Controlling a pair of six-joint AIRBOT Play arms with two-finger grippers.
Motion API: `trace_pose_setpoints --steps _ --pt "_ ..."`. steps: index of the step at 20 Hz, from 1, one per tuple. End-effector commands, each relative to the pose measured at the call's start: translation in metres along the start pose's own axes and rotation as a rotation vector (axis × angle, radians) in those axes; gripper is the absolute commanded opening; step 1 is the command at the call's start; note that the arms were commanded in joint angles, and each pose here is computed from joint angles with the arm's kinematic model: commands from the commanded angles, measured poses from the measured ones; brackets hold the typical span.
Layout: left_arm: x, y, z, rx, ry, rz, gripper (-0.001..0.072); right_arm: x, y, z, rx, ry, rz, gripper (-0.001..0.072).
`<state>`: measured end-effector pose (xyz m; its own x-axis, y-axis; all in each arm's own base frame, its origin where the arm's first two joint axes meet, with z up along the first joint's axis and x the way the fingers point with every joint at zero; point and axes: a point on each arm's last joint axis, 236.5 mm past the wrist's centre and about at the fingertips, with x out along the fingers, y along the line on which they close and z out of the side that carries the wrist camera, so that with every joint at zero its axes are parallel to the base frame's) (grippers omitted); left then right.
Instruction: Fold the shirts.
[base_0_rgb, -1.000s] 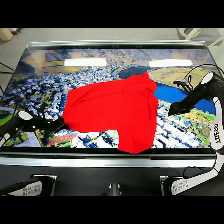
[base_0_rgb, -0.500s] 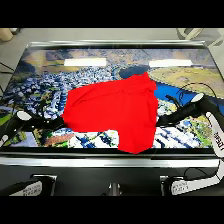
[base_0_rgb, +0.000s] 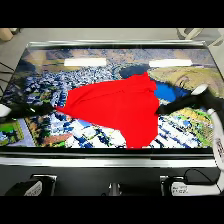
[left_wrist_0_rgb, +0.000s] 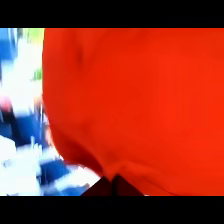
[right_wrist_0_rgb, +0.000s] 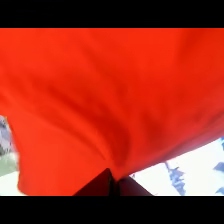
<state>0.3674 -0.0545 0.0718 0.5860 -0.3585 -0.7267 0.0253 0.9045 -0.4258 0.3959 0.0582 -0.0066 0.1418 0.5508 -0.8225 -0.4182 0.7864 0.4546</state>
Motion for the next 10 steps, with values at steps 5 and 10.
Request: trace_pose_setpoints --steps 5,10 --pt "-0.442 -0.158 0.137 0.296 -1.182 0.056 0.0023 -0.47 0.253 0.089 -0.678 -1.087 -0.897 0.0021" --pt "-0.504 -0.188 0.107 0.321 -1.313 -0.01 0.0023 -0.533 0.335 0.007 -0.743 -1.287 -1.049 0.0021"
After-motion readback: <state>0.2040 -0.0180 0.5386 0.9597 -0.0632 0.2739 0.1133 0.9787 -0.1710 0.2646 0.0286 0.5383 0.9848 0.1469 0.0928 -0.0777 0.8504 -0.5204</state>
